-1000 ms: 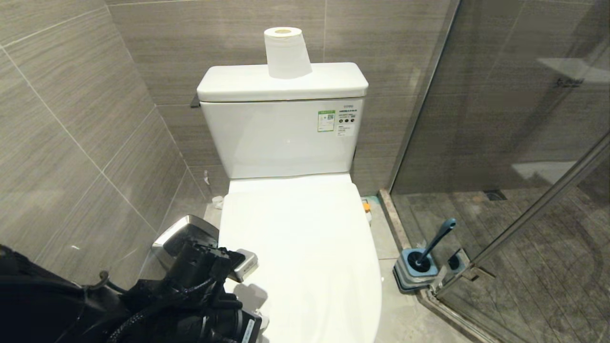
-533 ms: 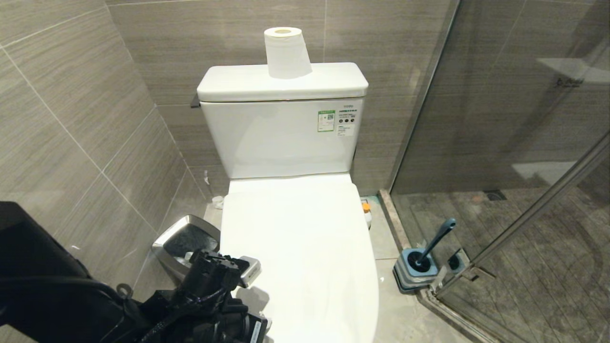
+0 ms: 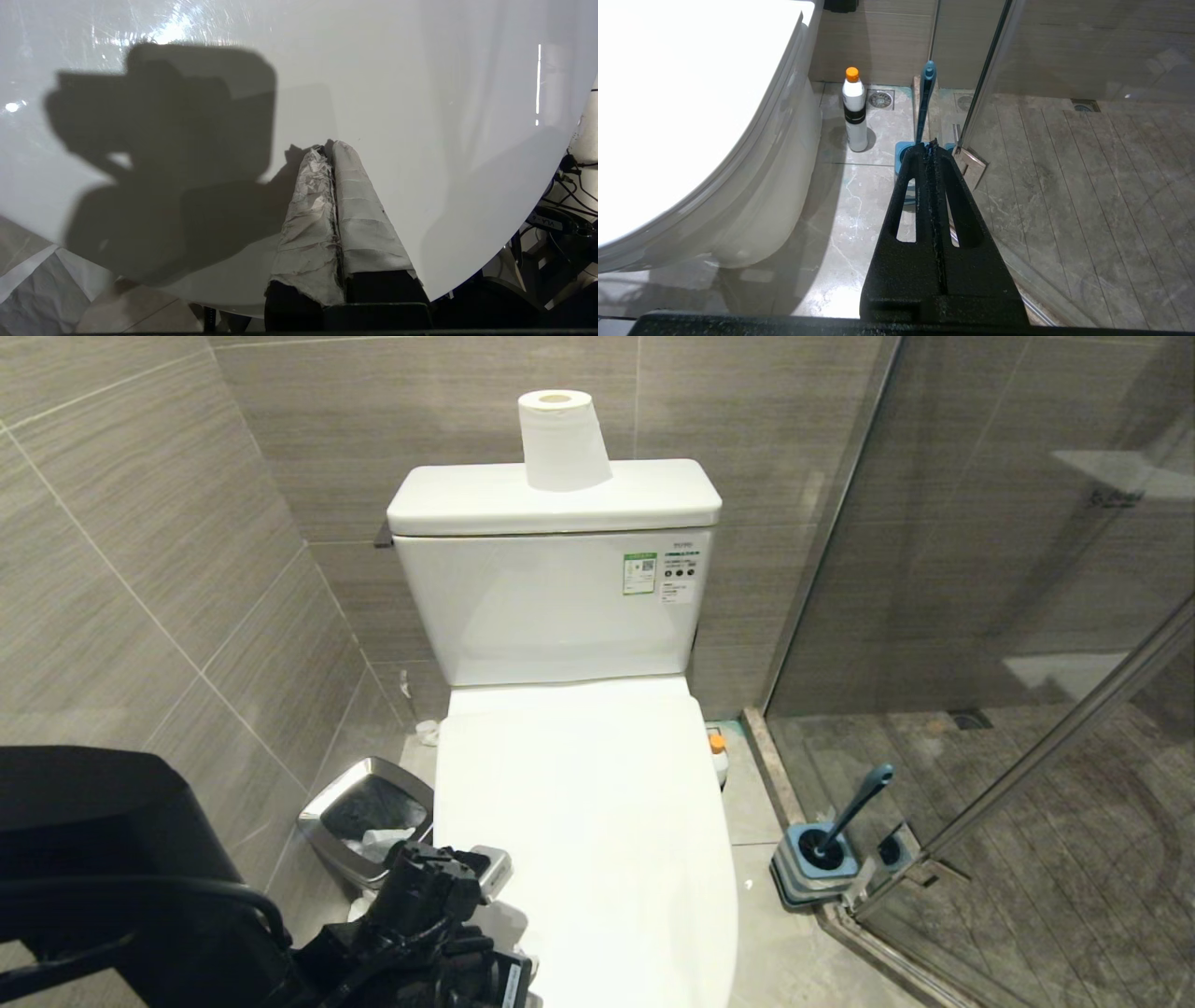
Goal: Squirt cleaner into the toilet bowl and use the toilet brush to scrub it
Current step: Close the toilet lid
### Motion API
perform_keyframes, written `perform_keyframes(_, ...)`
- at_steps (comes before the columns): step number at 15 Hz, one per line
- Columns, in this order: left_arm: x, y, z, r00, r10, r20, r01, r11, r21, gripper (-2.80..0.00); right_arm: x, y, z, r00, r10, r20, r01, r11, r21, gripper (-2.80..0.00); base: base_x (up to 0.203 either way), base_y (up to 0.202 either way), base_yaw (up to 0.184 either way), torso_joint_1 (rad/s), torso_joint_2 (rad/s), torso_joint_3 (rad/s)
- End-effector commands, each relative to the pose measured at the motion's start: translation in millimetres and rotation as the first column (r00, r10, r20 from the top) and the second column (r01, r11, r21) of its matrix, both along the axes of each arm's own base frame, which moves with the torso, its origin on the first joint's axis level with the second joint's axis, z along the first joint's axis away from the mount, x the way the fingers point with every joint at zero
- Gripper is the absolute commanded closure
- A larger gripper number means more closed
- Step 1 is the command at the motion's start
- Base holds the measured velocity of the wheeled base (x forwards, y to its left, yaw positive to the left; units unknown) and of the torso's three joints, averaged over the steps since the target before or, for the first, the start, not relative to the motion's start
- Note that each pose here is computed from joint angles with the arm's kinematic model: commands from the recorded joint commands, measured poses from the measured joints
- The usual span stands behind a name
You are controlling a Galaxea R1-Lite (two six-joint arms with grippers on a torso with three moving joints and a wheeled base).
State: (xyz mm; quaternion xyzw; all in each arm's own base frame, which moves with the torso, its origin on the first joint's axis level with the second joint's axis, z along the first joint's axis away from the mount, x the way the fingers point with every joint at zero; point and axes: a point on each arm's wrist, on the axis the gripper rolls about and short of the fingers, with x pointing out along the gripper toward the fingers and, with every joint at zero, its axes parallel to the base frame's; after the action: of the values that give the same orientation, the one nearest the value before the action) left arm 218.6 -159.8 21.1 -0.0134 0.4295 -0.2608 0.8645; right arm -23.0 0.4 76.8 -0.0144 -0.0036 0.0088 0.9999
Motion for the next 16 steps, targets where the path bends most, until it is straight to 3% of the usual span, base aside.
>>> perform_keyframes(1,0.3,1.0,-5.7,1.000,0.010,-0.021,-0.010,1.000,0.011,0.00,0.1,0.0,0.1,1.000,0.001,-0.001,-0.001,1.000,0.000,0.00,0.000,0.000,0.000,0.000,0.00,0.000)
perform_keyframes(3,1.2,2.6,0.9,1.000,0.020,-0.001,-0.020,1.000,-0.005,0.00,0.1,0.0,0.1,1.000,0.001,-0.001,-0.001,1.000,0.000,0.00,0.000,0.000,0.000,0.000,0.00,0.000)
perform_keyframes(5,-0.1,4.7,25.8,0.997,0.040,0.062,-0.035,0.997,-0.067,0.00,0.1,0.0,0.1,1.000,0.001,-0.001,-0.001,1.000,0.000,0.00,0.000,0.000,0.000,0.000,0.00,0.000)
perform_keyframes(11,-18.1,34.6,143.0,0.970,0.122,0.209,-0.081,0.978,-0.194,0.00,0.1,0.0,0.1,1.000,0.001,-0.001,-0.001,1.000,0.000,0.00,0.000,0.000,0.000,0.000,0.00,0.000)
perform_keyframes(14,-22.6,58.6,203.2,0.936,0.203,0.287,-0.137,0.963,-0.234,0.00,0.1,0.0,0.1,1.000,0.001,-0.001,-0.001,1.000,0.000,0.00,0.000,0.000,0.000,0.000,0.00,0.000)
perform_keyframes(16,-24.1,82.1,238.9,0.887,0.268,0.375,-0.187,0.953,-0.239,0.00,0.1,0.0,0.1,1.000,0.001,-0.001,-0.001,1.000,0.000,0.00,0.000,0.000,0.000,0.000,0.00,0.000)
